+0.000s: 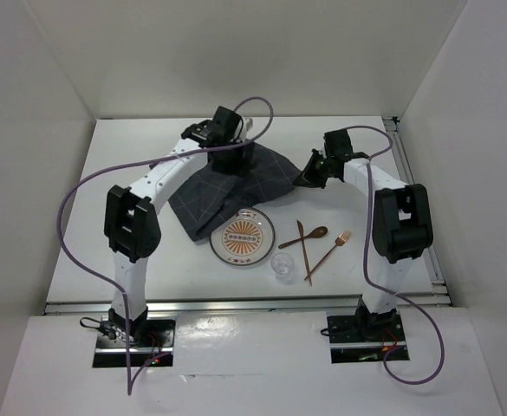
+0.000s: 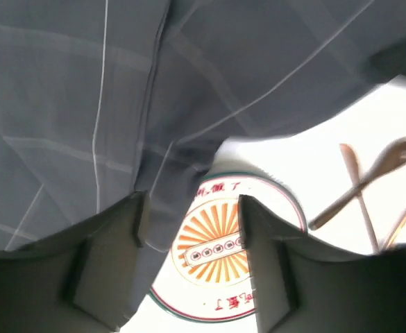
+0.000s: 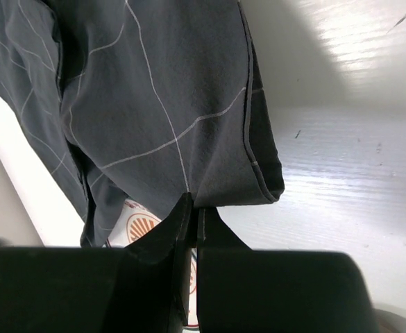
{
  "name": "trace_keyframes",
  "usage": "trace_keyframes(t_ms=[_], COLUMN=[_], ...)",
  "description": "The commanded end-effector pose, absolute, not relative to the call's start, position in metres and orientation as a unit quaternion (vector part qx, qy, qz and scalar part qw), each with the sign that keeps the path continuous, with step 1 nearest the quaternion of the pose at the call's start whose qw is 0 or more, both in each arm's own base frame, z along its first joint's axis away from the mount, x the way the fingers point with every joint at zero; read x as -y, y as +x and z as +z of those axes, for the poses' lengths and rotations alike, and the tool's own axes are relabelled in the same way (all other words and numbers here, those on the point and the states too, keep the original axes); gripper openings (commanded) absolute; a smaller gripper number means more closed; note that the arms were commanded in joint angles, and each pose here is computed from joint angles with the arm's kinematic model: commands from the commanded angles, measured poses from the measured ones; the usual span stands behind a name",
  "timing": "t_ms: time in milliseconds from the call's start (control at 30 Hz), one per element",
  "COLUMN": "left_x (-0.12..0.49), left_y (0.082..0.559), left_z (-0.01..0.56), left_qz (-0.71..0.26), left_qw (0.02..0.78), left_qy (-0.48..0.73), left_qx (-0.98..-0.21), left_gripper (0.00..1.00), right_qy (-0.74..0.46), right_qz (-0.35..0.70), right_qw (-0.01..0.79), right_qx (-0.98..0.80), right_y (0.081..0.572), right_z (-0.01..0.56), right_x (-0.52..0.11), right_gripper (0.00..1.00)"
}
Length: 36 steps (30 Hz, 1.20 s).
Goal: Set the dinner table for one person
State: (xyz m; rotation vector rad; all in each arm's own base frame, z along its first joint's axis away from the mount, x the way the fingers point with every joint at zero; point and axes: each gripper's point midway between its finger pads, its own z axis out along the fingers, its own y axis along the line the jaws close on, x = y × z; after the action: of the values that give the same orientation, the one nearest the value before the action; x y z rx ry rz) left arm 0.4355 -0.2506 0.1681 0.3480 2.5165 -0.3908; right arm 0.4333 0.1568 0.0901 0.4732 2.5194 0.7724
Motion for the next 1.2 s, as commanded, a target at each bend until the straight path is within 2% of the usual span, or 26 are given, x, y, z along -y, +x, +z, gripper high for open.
trace_keyframes(t_ms=[0, 67, 433, 633, 733, 833, 867, 900, 1000, 1133, 1167], left_x=[0.234, 0.226, 0.219, 0.215, 0.211, 0.206, 0.201, 0.202, 0.186, 0.146, 0.142], left_y=[0.442, 0.440, 0.439, 0.449, 0.456, 0.461, 0.463, 0.465, 0.471, 0.479, 0.481], left_z=[0.142, 0.131, 0.076, 0.071, 0.068, 0.071, 0.071, 0.075, 0.075, 0.093, 0.110], left_qz=[-0.084, -0.050, -0.016, -0.004, 0.002, 0.005, 0.006, 0.004, 0.005, -0.010, -0.038], left_qw=[0.278, 0.272, 0.231, 0.235, 0.236, 0.242, 0.242, 0.247, 0.239, 0.243, 0.257], left_qy=[0.116, 0.108, 0.103, 0.096, 0.091, 0.080, 0.074, 0.074, 0.053, -0.010, -0.030], left_qx=[-0.950, -0.955, -0.967, -0.967, -0.967, -0.967, -0.967, -0.966, -0.969, -0.970, -0.965], left_gripper=[0.87, 0.88, 0.73, 0.64, 0.64, 0.53, 0.45, 0.30, 0.00, 0.00, 0.00], right_qy=[0.165, 0.158, 0.157, 0.157, 0.157, 0.155, 0.154, 0.154, 0.154, 0.154, 0.154], right_qz=[0.293, 0.297, 0.307, 0.307, 0.307, 0.311, 0.312, 0.312, 0.312, 0.312, 0.312], right_qw=[0.247, 0.251, 0.247, 0.247, 0.247, 0.245, 0.249, 0.249, 0.249, 0.249, 0.249], right_qx=[-0.909, -0.908, -0.906, -0.906, -0.906, -0.905, -0.904, -0.904, -0.904, -0.904, -0.904], right_y=[0.441, 0.442, 0.438, 0.438, 0.438, 0.437, 0.439, 0.439, 0.442, 0.442, 0.442], right_z=[0.100, 0.101, 0.101, 0.101, 0.101, 0.102, 0.105, 0.105, 0.105, 0.105, 0.105], right_x=[-0.151, -0.152, -0.152, -0.152, -0.152, -0.153, -0.153, -0.153, -0.153, -0.153, -0.153], right_gripper=[0.00, 0.00, 0.00, 0.00, 0.00, 0.00, 0.00, 0.00, 0.00, 0.00, 0.00])
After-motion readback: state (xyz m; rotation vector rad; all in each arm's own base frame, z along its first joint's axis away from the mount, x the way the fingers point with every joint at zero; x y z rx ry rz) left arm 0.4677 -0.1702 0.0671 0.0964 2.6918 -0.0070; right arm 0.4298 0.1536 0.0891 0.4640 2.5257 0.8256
